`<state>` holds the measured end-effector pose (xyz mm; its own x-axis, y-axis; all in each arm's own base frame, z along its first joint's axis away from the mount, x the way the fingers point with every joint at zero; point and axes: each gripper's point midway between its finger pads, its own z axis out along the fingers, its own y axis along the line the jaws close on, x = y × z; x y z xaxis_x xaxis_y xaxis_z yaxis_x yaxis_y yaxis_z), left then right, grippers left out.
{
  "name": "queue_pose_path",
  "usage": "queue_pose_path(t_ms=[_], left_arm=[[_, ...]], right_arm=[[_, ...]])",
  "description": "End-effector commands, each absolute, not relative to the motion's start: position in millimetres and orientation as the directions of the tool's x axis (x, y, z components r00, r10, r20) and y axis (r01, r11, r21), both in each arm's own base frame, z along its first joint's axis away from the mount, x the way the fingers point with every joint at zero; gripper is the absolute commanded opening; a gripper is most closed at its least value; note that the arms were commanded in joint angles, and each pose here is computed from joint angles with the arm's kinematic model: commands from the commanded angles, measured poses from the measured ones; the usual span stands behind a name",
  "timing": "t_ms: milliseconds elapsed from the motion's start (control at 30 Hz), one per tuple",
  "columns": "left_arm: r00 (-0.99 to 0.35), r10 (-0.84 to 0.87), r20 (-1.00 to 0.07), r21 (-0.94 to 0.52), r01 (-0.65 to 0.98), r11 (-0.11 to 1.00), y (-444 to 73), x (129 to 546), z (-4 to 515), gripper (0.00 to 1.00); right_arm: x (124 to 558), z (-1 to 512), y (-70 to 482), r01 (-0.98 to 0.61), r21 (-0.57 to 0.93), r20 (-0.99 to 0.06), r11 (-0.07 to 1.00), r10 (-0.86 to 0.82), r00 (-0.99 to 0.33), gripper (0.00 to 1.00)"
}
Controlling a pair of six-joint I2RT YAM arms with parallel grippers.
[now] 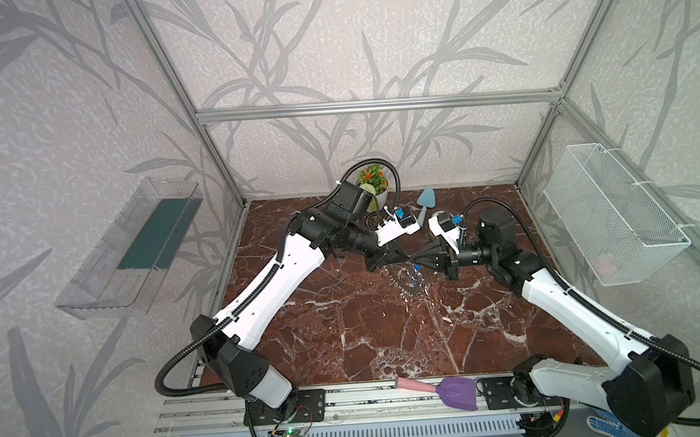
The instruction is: Put the keys on the keyring
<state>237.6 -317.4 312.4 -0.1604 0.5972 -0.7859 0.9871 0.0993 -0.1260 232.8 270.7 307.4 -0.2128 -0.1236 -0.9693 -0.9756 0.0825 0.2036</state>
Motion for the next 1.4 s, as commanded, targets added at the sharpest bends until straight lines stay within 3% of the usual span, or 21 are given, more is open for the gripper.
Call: queue_pose_path(t_ms=[0, 267, 633, 867, 1367], left_arm=[[-0.121, 0.602, -0.79, -0.099, 0.993, 0.069, -320.4, 235.7, 317.3, 0.03], [-0.139, 0.6, -0.788, -0.121, 0.99, 0.071, -320.8, 230.6, 314.0, 0.0], [-0.157, 0.484, -0.861, -0.088, 0.983, 0.163, -325.5, 242.8, 322.5, 0.0], [-0.168, 0.391, -0.905, -0.081, 0.97, 0.23, -324.7, 248.4, 328.0, 0.0], [-0.158, 0.115, -0.981, -0.117, 0.945, 0.304, -317.9, 246.7, 351.1, 0.0]], right_arm=[[227.8, 321.9, 273.6, -0.986, 0.16, -0.982, 0.042, -0.098, -0.163, 0.0], [228.4, 323.9, 273.3, -0.987, 0.156, -0.982, 0.048, -0.095, -0.16, 0.0], [229.7, 327.9, 272.8, -0.986, 0.157, -0.983, 0.06, -0.086, -0.162, 0.0], [237.8, 335.5, 265.8, -0.979, 0.156, -0.984, 0.129, -0.068, -0.166, 0.2], [258.9, 344.2, 234.3, -0.933, 0.234, -0.972, 0.274, 0.073, -0.223, 0.29]])
